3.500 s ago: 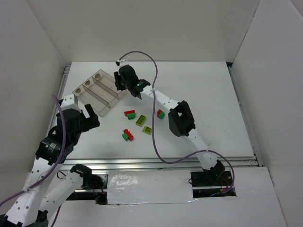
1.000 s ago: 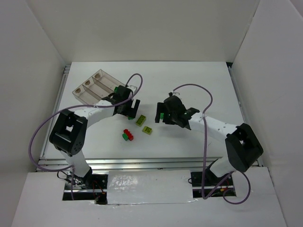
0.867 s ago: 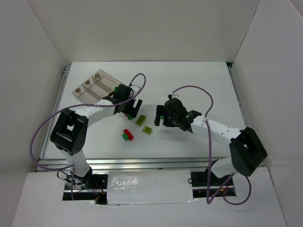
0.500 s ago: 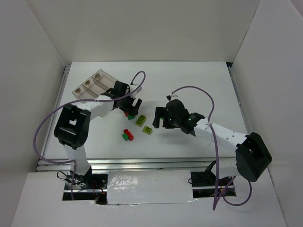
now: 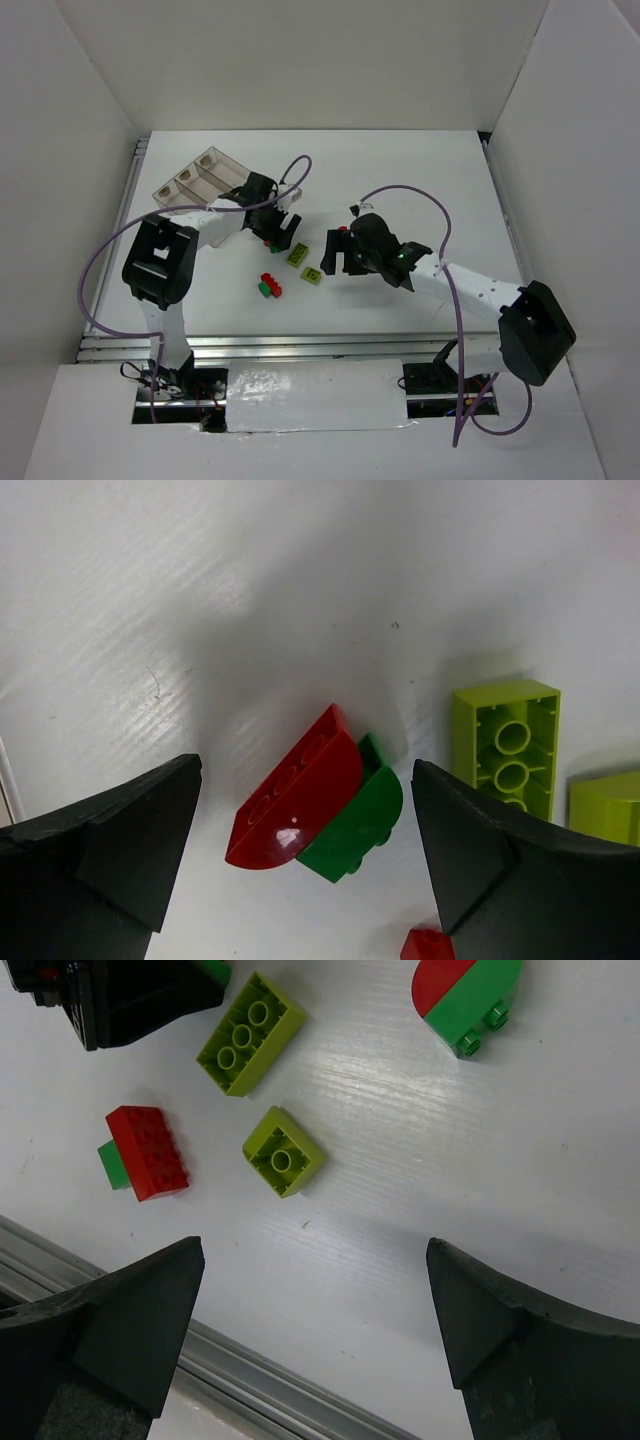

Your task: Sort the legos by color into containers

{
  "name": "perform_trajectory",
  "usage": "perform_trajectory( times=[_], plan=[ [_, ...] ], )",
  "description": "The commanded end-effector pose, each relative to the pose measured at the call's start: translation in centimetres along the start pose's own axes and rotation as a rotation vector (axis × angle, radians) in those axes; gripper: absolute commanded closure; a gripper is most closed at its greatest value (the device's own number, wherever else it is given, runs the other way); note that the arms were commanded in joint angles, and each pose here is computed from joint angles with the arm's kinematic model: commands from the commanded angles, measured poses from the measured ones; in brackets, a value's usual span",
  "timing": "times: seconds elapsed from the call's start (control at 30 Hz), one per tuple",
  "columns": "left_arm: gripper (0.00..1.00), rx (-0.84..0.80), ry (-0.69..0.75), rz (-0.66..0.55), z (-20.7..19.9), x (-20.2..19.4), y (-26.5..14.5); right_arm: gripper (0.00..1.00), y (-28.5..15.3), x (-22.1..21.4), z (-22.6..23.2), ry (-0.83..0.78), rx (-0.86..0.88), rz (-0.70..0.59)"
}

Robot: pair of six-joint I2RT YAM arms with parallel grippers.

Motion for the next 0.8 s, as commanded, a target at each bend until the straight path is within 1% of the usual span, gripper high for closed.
perform_trajectory(
  times=[0.0, 0.13, 0.2, 0.3, 0.33, 0.37, 0.4, 0.43, 0.5, 0.6, 0.67, 0.7, 0.77],
  plan=[
    [0.01, 0.017, 0.029, -0.002, -0.2, 0.2, -0.6, 0.0, -0.4, 0.7, 1.0, -0.02, 0.042, -0.042],
    [0.05, 0.029, 0.009, 0.033, 0.0, -1.0, 0.3, 0.0, -0.3, 0.7, 1.0, -0.02, 0.044, -0.04],
    [0.16, 0.045, -0.005, 0.029, 0.2, -1.0, 0.4, 0.0, -0.3, 0.8, 1.0, -0.02, 0.042, -0.041],
    [0.28, 0.072, -0.006, 0.016, 0.5, -0.6, -0.1, 0.0, -0.2, 0.8, 1.2, -0.022, 0.042, -0.042],
    [0.4, 0.076, -0.004, 0.009, 0.5, -0.4, -0.3, 0.0, -0.2, 0.8, 1.2, -0.02, 0.04, -0.041],
    [0.46, 0.079, -0.004, 0.006, 0.6, -0.3, -0.3, 0.0, -0.1, 0.7, 1.1, -0.021, 0.039, -0.04],
    [0.49, 0.091, -0.009, 0.0, 0.7, -0.1, -0.5, 0.0, -0.1, 0.6, 1.1, -0.021, 0.036, -0.038],
    [0.5, 0.091, -0.009, -0.002, 0.7, -0.1, -0.5, 0.01, 0.0, 0.7, 1.1, -0.021, 0.035, -0.039],
    [0.56, 0.093, -0.013, -0.003, 0.8, 0.1, -0.3, 0.0, 0.0, 0.7, 1.0, -0.019, 0.029, -0.039],
    [0.77, 0.091, -0.021, -0.03, 0.7, 0.9, -0.6, 0.0, 0.1, 0.6, 0.9, -0.019, 0.025, -0.038],
    [0.95, 0.11, -0.035, -0.063, 0.8, 1.9, -1.3, 0.0, 0.1, 0.6, 0.9, -0.019, 0.025, -0.038],
    [1.0, 0.121, -0.046, -0.1, 0.9, 3.1, -2.3, 0.0, 0.1, 0.8, 1.1, -0.016, 0.031, -0.045],
    [1.0, 0.131, -0.065, -0.142, 0.8, 4.5, -3.6, 0.0, 0.3, 0.6, 1.0, -0.011, 0.035, -0.044]
  ],
)
Point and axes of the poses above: each gripper's point midway between its finger pads, its own y axis out along the fingers, its own z axis along the line the jaws close on, x = y × z, the point moved 3 cm from there along -y, back along the fingers, and after that the axes turned 2 degrees about -y, right-handed, at the moved point
